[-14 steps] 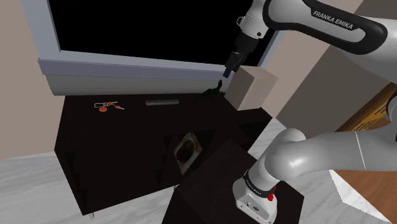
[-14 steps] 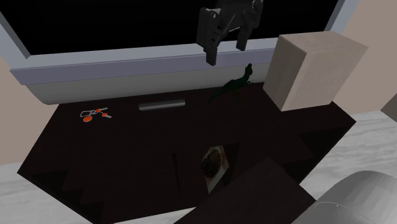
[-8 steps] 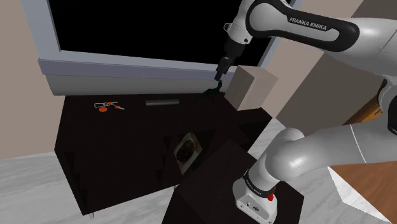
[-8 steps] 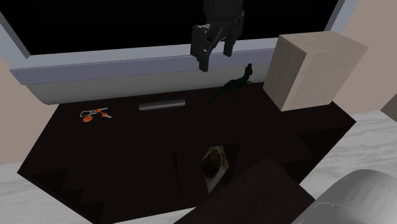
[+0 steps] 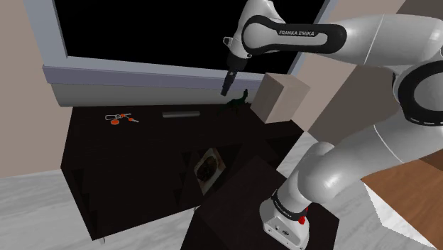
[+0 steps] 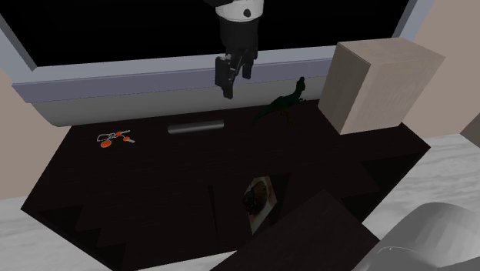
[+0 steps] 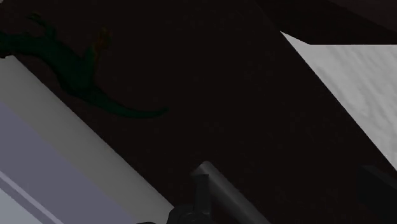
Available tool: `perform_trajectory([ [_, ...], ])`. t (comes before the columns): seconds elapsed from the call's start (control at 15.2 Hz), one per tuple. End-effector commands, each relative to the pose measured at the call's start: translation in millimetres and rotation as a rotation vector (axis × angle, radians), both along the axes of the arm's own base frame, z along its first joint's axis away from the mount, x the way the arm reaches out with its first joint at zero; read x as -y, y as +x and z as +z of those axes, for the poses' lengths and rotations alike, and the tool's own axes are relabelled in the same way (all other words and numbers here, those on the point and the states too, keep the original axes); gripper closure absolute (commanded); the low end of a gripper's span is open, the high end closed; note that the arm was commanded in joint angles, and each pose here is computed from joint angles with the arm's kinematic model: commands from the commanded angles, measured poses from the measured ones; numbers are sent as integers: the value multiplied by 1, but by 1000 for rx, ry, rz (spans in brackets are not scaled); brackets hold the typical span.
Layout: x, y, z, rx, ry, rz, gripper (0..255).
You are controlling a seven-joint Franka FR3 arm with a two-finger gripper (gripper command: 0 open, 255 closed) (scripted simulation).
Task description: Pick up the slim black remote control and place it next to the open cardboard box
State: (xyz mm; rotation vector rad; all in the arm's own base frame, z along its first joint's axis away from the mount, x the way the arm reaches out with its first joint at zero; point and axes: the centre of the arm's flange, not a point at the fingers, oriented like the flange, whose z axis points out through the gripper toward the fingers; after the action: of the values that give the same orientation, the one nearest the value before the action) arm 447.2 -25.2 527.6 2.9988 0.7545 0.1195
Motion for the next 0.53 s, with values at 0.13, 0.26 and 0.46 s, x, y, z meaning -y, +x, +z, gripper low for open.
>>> perform_trajectory([
  [0.13,-10,41,-37,-4,-11,124,0],
  [0.26,-17,61,-54,-7,-16,185,0],
  [0.46,-28,89,-80,-11,-24,276,0],
])
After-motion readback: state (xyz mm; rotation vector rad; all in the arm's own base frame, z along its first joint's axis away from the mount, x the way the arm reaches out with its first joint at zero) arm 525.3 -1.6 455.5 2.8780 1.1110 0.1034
